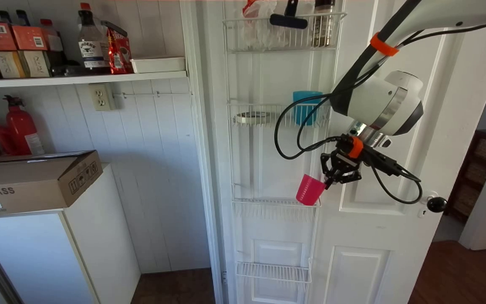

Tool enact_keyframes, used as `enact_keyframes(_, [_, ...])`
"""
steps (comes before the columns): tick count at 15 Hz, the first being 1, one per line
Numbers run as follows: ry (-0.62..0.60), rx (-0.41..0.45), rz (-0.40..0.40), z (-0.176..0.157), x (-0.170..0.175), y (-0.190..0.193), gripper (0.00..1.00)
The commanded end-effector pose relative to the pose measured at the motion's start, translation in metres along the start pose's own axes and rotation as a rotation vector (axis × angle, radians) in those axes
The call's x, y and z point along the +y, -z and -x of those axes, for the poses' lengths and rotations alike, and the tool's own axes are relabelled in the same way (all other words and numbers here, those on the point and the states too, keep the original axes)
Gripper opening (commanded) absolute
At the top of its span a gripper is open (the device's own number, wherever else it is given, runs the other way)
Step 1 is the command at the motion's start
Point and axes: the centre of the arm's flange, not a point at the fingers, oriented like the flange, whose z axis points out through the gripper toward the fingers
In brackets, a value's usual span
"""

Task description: Remove the pink cup from the blue cup and put it on the third rack from the bottom

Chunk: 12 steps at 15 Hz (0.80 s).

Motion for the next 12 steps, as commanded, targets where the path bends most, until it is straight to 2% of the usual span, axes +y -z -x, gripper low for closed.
enact_keyframes(1, [0.032, 0.057, 0.020, 0.020, -0.004, -0.003, 0.01])
enact_keyframes(6, [0.066, 0.088, 0.033, 0.033, -0.007, -0.007, 0.01])
enact_keyframes(7, [0.074, 0.096, 0.036, 0.035, -0.008, -0.008, 0.05])
enact_keyframes(8, [0.079, 0.107, 0.037, 0.035, -0.010, -0.008, 0.29])
enact_keyframes(10, [0.091, 0.115, 0.044, 0.038, -0.010, -0.009, 0.33])
enact_keyframes(12, [0.084, 0.118, 0.049, 0.036, -0.008, -0.006, 0.46])
